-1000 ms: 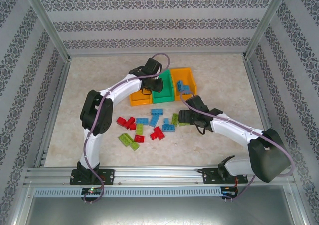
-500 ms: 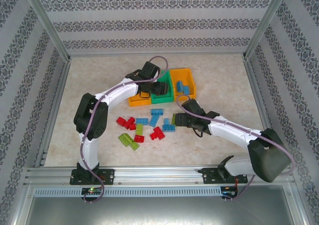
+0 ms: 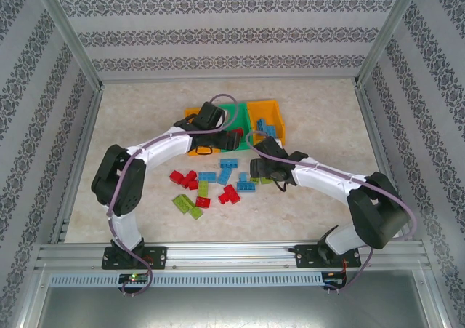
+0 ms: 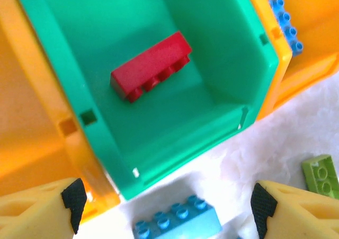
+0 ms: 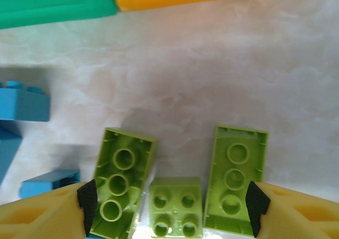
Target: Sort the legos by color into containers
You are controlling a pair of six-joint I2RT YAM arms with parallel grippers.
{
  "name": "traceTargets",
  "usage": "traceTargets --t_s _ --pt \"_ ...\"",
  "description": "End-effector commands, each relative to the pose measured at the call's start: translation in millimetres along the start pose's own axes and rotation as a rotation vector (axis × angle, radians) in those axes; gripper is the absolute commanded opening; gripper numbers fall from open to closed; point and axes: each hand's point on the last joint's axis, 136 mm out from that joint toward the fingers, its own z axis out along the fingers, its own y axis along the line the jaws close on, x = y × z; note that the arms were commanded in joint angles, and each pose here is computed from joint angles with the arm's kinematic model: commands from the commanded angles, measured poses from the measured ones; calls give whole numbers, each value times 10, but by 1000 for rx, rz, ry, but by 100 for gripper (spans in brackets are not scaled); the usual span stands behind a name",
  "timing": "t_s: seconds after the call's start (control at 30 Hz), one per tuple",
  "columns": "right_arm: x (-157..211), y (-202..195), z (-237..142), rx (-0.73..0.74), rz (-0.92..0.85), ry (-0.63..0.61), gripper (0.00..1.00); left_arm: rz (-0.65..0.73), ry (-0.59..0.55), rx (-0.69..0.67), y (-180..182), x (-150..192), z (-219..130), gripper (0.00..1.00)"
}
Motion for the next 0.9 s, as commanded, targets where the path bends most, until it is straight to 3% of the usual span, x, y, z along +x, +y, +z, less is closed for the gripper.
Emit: traceTargets --t_s 0.0,0.33,0.43,0.53,0.6,0.87 --pt "-5 -230 25 62 36 7 75 12 -85 55 -145 -114 -207 83" --pt "10 -284 171 27 74 68 75 36 -102 59 -168 82 -407 85" --pt "38 -313 240 39 75 100 74 35 -118 55 -150 129 -486 89" --pt "77 -339 313 44 71 133 72 36 -149 47 -118 145 -603 99" --pt "103 -390 363 59 74 151 71 38 -175 43 -101 143 -692 100" --pt "118 -405 472 49 64 182 45 55 -241 3 27 232 -952 100"
